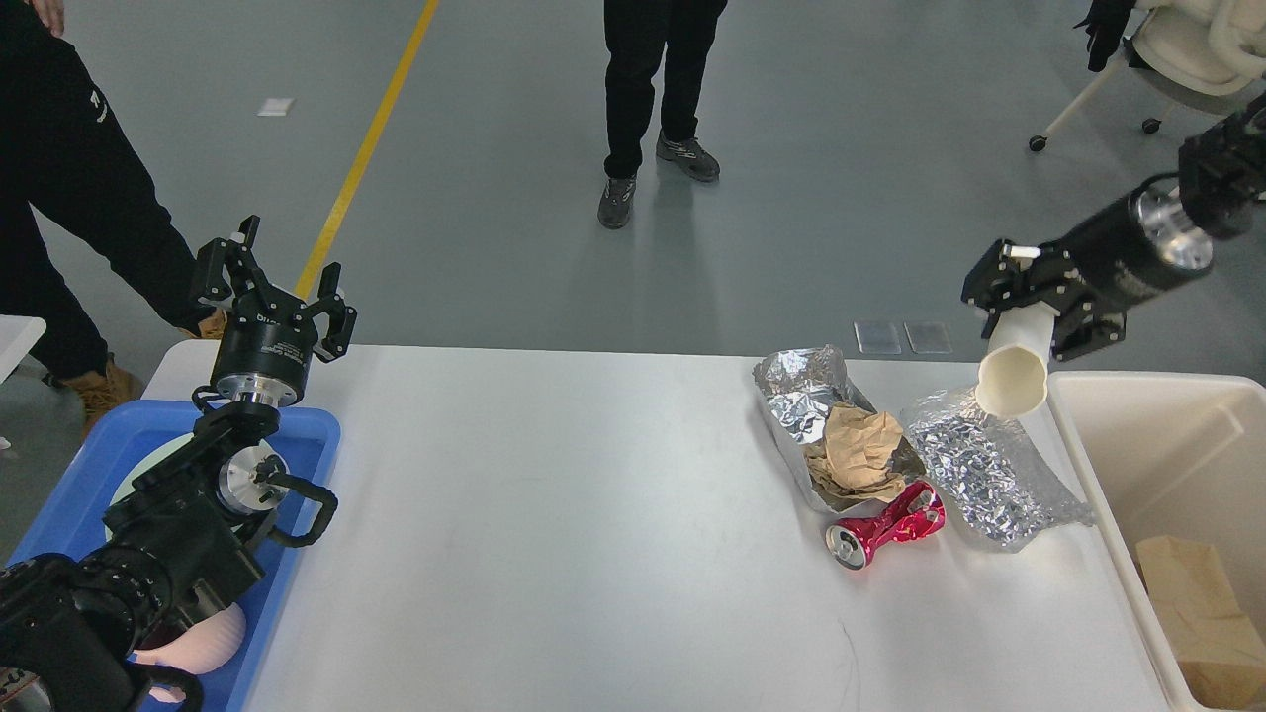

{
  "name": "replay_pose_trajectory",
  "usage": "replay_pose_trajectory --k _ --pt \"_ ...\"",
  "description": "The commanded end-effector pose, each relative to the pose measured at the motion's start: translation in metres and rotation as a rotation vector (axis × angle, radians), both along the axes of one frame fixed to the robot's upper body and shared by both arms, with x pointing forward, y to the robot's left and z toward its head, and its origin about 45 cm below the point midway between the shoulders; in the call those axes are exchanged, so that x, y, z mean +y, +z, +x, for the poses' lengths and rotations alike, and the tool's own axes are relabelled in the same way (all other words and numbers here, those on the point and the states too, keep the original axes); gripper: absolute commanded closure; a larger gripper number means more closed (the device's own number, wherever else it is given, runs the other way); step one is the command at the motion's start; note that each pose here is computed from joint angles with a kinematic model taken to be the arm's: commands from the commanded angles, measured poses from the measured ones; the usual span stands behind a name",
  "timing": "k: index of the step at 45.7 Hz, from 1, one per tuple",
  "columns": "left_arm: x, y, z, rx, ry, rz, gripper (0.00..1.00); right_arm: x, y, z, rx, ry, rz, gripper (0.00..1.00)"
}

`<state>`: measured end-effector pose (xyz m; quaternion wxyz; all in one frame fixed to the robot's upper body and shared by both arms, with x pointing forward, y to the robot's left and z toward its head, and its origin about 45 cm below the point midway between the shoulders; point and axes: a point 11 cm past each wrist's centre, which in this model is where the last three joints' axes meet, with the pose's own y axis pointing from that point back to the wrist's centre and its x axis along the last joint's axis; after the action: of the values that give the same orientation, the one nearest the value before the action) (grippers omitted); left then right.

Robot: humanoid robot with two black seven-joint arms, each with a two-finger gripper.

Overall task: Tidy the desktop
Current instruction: 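Carry the paper cup to the white bin and release it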

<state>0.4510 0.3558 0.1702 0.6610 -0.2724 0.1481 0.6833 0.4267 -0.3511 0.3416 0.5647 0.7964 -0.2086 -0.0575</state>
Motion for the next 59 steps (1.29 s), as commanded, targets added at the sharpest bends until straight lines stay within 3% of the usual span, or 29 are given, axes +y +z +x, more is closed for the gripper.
replay_pose_trajectory --k 1,9,21,29,40,48,55,57,59 --pt "0.000 0.000 0.000 0.000 -0.001 0.001 0.04 0.009 0.048 0.011 -0.105 0.020 0.003 1.00" --pt "0.000 0.000 0.000 0.000 0.000 -0.001 0.04 0.019 0.083 0.017 -0.180 0.040 0.003 1.00" --pt "0.000 0.000 0.000 0.000 -0.001 0.001 0.04 0.000 0.075 0.017 -0.171 0.006 -0.030 1.00" --pt "0.000 0.000 0.000 0.000 -0.001 0.001 0.04 -0.053 0.037 0.013 -0.133 -0.116 -0.080 1.00" --pt "0.000 0.000 0.000 0.000 0.000 -0.001 0.04 -0.159 -0.034 -0.002 -0.256 -0.398 -0.302 1.00" --pt "0.000 0.000 0.000 0.000 -0.001 0.001 0.04 -0.226 -0.099 -0.039 -0.359 -0.545 -0.551 1.00" --pt "0.000 0.000 0.000 0.000 -0.001 0.001 0.04 -0.253 -0.129 -0.068 -0.390 -0.584 -0.674 1.00" --pt "0.000 0.000 0.000 0.000 -0.001 0.001 0.04 -0.255 -0.138 -0.074 -0.380 -0.580 -0.691 0.95" --pt "0.000 0.000 0.000 0.000 0.000 -0.001 0.04 -0.258 -0.142 -0.078 -0.379 -0.577 -0.705 0.80"
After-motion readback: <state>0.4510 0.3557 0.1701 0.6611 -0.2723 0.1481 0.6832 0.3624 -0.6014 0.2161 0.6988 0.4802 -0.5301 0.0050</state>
